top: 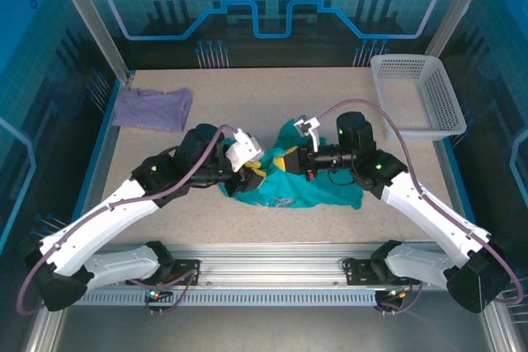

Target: Fold the inside-out t-shirt

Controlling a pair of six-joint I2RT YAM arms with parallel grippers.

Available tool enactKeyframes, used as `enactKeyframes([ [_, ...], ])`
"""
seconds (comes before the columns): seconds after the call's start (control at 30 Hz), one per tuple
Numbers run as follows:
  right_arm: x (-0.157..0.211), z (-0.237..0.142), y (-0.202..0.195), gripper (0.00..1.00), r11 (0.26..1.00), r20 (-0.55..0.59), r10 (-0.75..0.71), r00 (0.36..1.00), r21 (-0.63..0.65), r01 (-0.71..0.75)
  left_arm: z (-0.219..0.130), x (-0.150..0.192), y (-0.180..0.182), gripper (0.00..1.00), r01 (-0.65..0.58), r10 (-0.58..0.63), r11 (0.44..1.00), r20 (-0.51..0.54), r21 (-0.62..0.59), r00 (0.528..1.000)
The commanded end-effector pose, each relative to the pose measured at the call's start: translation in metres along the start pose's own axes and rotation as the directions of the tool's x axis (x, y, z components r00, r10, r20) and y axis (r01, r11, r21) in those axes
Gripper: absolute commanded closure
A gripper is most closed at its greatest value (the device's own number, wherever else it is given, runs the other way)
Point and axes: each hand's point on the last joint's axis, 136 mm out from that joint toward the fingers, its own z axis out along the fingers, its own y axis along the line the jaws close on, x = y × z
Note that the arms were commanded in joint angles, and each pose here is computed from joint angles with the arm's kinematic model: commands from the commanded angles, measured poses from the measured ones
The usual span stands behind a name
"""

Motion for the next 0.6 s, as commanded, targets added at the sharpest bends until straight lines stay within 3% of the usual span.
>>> enactKeyframes([
  [0.0,-0.011,-0.007,0.010,1.00,0.999,0.018,-0.037,0.999,-0.031,0.037,0.000,0.005,0.000,0.67,-0.048,0.049,0.999,-0.058,0.006,0.997],
  [0.57,-0.009,-0.010,0.009,1.00,0.999,0.027,-0.030,0.999,-0.025,0.030,0.010,0.005,0.021,0.73,0.073,-0.072,0.997,-0.083,0.003,0.994],
])
